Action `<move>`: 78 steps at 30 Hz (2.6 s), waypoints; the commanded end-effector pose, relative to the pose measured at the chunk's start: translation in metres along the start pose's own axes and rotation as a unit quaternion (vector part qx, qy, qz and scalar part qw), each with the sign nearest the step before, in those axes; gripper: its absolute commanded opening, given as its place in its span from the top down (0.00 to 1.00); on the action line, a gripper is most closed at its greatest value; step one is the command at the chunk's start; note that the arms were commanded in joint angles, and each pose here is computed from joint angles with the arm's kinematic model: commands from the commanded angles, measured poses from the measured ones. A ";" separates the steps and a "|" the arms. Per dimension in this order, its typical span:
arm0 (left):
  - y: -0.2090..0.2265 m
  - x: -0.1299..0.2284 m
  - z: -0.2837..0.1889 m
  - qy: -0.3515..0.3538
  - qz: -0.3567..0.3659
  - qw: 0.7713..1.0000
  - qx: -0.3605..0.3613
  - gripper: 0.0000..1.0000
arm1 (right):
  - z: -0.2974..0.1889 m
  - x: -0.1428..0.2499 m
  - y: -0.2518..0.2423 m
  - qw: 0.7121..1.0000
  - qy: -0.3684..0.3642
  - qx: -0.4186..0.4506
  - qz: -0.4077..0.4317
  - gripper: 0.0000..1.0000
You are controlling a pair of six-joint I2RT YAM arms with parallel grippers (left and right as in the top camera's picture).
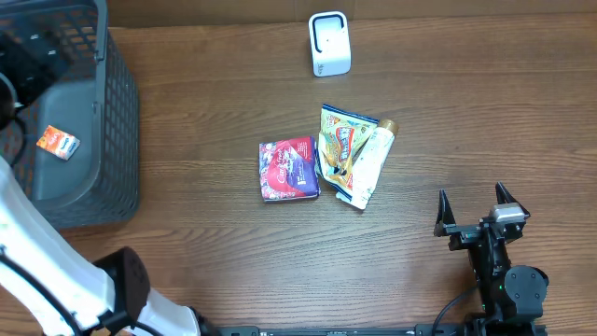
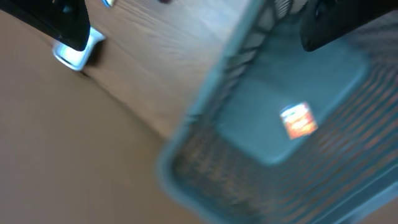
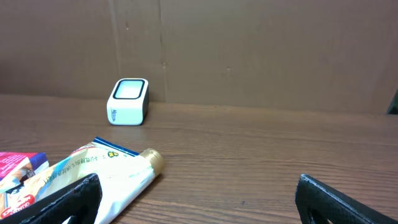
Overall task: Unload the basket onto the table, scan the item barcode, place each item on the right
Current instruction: 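Release the white tube beside the yellow packet and withdraw left gripper, then reach the left gripper into the basket toward the small orange box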
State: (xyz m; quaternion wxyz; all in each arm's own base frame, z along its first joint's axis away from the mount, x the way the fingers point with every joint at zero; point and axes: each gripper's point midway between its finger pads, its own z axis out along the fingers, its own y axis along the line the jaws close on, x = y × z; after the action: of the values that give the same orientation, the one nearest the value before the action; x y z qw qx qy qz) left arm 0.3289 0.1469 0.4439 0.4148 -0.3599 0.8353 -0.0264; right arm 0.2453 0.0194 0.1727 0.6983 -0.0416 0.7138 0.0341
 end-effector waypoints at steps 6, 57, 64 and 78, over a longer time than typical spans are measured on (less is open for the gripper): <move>0.101 -0.010 0.085 0.037 -0.100 0.976 -0.189 0.00 | 0.000 0.002 -0.001 1.000 -0.001 0.003 0.002 0.00; 0.205 0.102 0.376 0.188 -0.071 0.916 -0.347 0.03 | 0.000 0.002 -0.001 1.000 -0.001 0.003 0.002 0.00; 0.201 0.094 0.386 0.178 -0.044 0.928 -0.325 0.12 | 0.000 0.002 -0.001 1.000 -0.001 0.003 0.002 0.00; 0.210 0.114 0.402 0.205 -0.037 0.922 -0.327 0.34 | 0.000 0.002 -0.001 1.000 -0.001 0.003 0.002 0.00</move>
State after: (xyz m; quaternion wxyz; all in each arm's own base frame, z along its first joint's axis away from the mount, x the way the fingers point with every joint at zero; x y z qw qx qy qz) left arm 0.4555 0.3318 0.0582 0.1225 -0.4998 0.8454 0.1430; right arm 0.2453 0.0194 0.1728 0.6984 -0.0418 0.7137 0.0341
